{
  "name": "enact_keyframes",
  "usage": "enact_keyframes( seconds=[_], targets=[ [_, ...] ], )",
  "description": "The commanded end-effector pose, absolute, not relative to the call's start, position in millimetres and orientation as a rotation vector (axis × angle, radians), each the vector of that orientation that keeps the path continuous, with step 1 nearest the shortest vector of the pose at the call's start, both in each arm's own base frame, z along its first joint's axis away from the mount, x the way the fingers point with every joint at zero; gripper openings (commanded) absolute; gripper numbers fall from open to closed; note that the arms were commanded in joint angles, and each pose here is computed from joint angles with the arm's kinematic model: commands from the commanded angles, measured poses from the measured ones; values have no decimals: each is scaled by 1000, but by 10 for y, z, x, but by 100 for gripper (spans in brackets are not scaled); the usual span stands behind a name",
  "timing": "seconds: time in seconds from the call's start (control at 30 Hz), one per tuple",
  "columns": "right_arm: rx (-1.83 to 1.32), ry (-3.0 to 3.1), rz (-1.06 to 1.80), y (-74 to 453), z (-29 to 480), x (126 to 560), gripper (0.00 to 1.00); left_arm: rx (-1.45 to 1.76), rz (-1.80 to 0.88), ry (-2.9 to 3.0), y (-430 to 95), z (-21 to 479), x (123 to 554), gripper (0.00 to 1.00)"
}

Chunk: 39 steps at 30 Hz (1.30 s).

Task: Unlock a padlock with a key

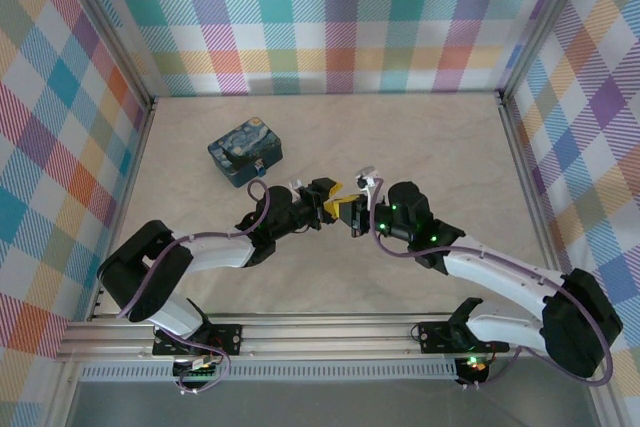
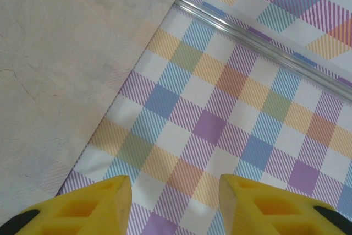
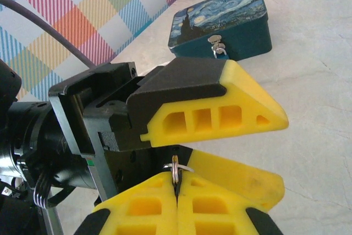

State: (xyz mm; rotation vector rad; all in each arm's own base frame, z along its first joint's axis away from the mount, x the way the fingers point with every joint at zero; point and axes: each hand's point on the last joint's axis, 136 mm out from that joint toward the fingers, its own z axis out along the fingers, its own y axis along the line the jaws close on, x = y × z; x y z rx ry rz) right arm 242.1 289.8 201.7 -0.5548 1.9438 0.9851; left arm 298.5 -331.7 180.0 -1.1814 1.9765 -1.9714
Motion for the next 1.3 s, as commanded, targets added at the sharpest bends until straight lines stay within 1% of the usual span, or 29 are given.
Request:
enact_keyframes(
  seconds=[0.0,0.13,0.2,0.53,0.63,0.73,0.83,1.07,1.17,1.23,1.27],
  targets=[
    [-569,1955,963,2862,1946,2380,0,-1139,-2037,1930,-3389,1946,2978,45],
    [-567,1964,956,2851,1912,2385,0,-1136,-2035,1945,-3412,1937,2981,45],
    [-566,1966,955,2850,1902,2382,0,-1138,-2033,1947,-3415,1929,2986,42],
    [-568,1973,943,2819,1878,2366,0,-1146,-2020,1953,-3418,1884,2999,34],
    [-562,1973,935,2798,1866,2367,0,-1143,-2018,1954,-3427,1884,3001,30],
    [-560,1971,932,2786,1862,2360,0,-1146,-2012,1956,-3426,1868,3007,24],
    [-557,1973,927,2769,1852,2354,0,-1147,-2012,1958,-3431,1864,3005,21],
    [-547,1975,915,2728,1858,2341,0,-1147,-2002,1971,-3445,1834,3008,3],
    [-506,1961,890,2633,1887,2343,0,-1127,-1992,1972,-3448,1843,3023,0],
    [-483,1963,877,2565,1881,2324,4,-1099,-1970,1982,-3456,1844,3033,0],
    [-475,1969,874,2533,1871,2306,8,-1073,-1954,1988,-3460,1844,3039,0]
  ],
)
